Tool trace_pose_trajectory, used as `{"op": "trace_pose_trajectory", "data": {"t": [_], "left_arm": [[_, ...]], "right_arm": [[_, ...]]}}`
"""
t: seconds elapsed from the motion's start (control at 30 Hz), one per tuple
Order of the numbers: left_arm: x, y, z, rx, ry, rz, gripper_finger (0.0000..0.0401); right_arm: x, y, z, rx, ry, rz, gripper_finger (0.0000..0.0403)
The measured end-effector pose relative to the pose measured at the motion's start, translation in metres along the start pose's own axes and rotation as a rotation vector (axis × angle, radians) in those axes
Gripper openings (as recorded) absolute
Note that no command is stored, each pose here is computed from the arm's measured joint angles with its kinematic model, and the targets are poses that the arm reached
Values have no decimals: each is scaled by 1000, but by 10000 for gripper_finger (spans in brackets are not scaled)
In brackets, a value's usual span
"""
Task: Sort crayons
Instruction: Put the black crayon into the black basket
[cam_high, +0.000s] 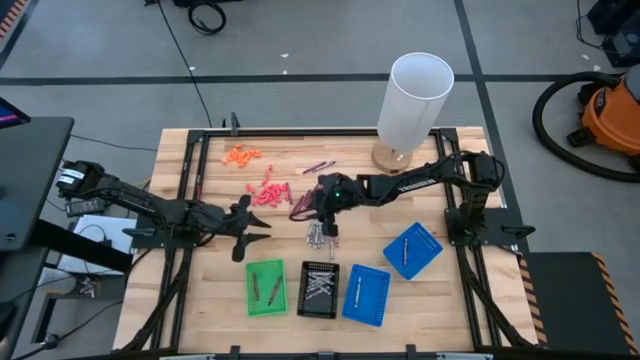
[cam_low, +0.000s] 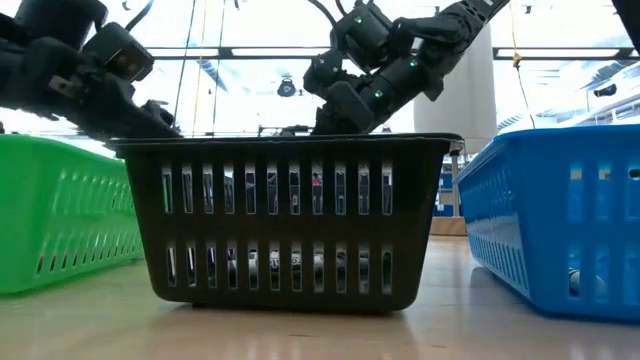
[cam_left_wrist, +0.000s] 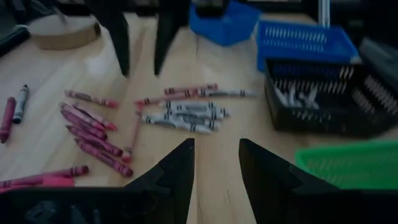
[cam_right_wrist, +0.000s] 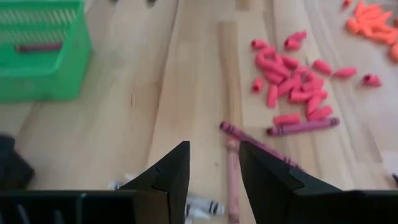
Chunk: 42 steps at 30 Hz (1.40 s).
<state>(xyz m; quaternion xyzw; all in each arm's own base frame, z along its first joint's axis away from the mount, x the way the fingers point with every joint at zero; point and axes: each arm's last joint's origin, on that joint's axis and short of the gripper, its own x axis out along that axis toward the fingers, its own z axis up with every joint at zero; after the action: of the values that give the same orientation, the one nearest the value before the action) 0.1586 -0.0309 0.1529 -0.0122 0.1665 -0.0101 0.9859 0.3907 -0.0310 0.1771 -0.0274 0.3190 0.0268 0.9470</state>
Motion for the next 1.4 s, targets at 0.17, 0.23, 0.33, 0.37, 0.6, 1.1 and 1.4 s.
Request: {"op": "trace_pose_trajectory", "data": {"t": [0.17, 0.23, 0.33, 0.37, 0.6, 1.1, 1.4], "left_arm": [[0, 0, 6, -32, -57, -5, 137], [0, -1, 8, -35, -77, -7, 137], [0, 0, 10, -36, -99, 6, 137], [0, 0, 10, -36, -101, 18, 137], [0, 1, 3, -24, -39, 49, 137], [-1, 7, -6, 72, 49, 231, 137], [-2, 9, -10, 101, 89, 274, 137]], "right_arm": [[-1, 6, -1, -33, 88, -6, 147], [-2, 8, 3, -34, 108, 0, 147], [-4, 11, 9, -20, 141, -4, 147], [-5, 12, 12, -14, 142, -17, 147], [-8, 7, 13, 3, 198, -40, 146], [-11, -19, 9, 62, 231, -257, 146], [-12, -31, 11, 153, 175, -222, 146]]}}
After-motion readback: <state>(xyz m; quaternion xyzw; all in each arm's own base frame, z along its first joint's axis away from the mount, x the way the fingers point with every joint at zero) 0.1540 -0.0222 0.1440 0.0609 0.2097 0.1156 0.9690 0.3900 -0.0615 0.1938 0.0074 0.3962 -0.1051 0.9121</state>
